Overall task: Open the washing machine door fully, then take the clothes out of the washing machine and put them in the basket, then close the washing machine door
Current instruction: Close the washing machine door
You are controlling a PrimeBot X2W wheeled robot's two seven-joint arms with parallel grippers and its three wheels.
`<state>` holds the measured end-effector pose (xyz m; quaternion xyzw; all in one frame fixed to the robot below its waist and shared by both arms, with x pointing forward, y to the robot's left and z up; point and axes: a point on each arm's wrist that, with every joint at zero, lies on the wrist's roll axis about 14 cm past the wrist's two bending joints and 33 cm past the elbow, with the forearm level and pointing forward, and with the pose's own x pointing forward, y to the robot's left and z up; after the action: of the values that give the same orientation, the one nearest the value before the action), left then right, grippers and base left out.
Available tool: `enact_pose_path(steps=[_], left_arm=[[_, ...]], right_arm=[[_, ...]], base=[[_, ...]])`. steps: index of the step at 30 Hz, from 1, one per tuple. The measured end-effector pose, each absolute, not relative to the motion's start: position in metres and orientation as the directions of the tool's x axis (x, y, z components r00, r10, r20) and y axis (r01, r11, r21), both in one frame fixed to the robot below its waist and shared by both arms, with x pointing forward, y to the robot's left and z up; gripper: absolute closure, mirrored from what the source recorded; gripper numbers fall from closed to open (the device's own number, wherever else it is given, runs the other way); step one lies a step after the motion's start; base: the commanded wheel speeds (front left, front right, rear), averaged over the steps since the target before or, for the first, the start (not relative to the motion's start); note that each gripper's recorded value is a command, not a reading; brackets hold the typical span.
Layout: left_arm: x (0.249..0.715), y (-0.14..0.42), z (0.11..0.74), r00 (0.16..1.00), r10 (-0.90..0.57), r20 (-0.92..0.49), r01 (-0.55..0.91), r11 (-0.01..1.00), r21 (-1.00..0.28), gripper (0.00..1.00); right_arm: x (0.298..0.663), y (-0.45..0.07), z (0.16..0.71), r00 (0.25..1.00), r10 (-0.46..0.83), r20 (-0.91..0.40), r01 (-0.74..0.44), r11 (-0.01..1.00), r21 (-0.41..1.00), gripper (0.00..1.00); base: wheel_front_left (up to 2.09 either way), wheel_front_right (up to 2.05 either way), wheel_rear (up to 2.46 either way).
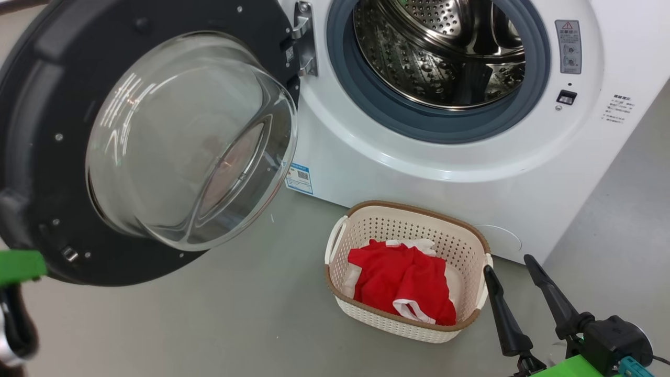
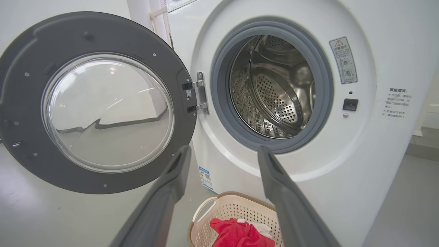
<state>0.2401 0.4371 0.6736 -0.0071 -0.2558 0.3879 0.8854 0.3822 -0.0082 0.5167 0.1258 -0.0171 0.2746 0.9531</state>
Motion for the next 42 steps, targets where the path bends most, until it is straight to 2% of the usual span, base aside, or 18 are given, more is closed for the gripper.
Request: enact_pose_path(steps=[2,4,6,10,11,12,14,15,21,28,42], left_arm=[[0.245,0.446,0.676,0.565,0.697,0.441,-0.678,0.697,-0.232,1.00],[0.253,0.464,0.671,0.561,0.730,0.390,-0.662,0.679,-0.319,1.00],[0.255,0.470,0.668,0.562,0.741,0.367,-0.662,0.670,-0.336,1.00],[0.264,0.490,0.659,0.556,0.782,0.281,-0.641,0.619,-0.454,1.00],[0.270,0.498,0.655,0.561,0.794,0.234,-0.612,0.588,-0.529,1.00],[0.278,0.512,0.646,0.578,0.804,0.136,-0.545,0.505,-0.669,1.00],[0.282,0.517,0.641,0.595,0.799,0.089,-0.499,0.454,-0.738,1.00],[0.297,0.521,0.629,0.686,0.727,-0.030,-0.365,0.308,-0.878,1.00],[0.309,0.519,0.621,0.745,0.661,-0.093,-0.305,0.213,-0.928,1.00],[0.325,0.506,0.599,0.803,0.566,-0.186,-0.325,0.155,-0.933,1.00],[0.350,0.481,0.590,0.886,0.415,-0.206,-0.305,0.188,-0.934,1.00]], right_arm=[[0.383,-0.010,0.516,0.852,0.514,0.100,-0.522,0.821,0.232,0.00],[0.383,-0.013,0.514,0.856,0.509,0.093,-0.516,0.824,0.234,0.00],[0.383,-0.014,0.514,0.857,0.506,0.092,-0.513,0.826,0.234,0.00],[0.383,-0.019,0.512,0.866,0.493,0.086,-0.499,0.836,0.230,0.00],[0.383,-0.022,0.512,0.869,0.487,0.085,-0.493,0.841,0.223,0.00],[0.382,-0.027,0.514,0.876,0.476,0.083,-0.482,0.849,0.216,0.00],[0.381,-0.030,0.516,0.879,0.469,0.088,-0.476,0.853,0.214,0.00],[0.380,-0.035,0.519,0.885,0.456,0.091,-0.465,0.860,0.209,0.00],[0.379,-0.038,0.522,0.888,0.449,0.094,-0.459,0.864,0.208,0.00],[0.376,-0.043,0.523,0.890,0.447,0.091,-0.456,0.868,0.196,0.00],[0.370,-0.057,0.520,0.907,0.415,0.076,-0.421,0.886,0.195,0.00]], base=[[0.00,0.00,0.00],[0.00,0.00,0.00],[0.00,0.00,0.00],[0.00,0.00,0.00],[0.00,0.00,0.00],[0.00,0.00,0.00],[0.00,0.00,0.00],[0.00,0.00,0.00],[0.00,0.00,0.00],[0.00,0.00,0.00],[0.00,0.00,0.00]])
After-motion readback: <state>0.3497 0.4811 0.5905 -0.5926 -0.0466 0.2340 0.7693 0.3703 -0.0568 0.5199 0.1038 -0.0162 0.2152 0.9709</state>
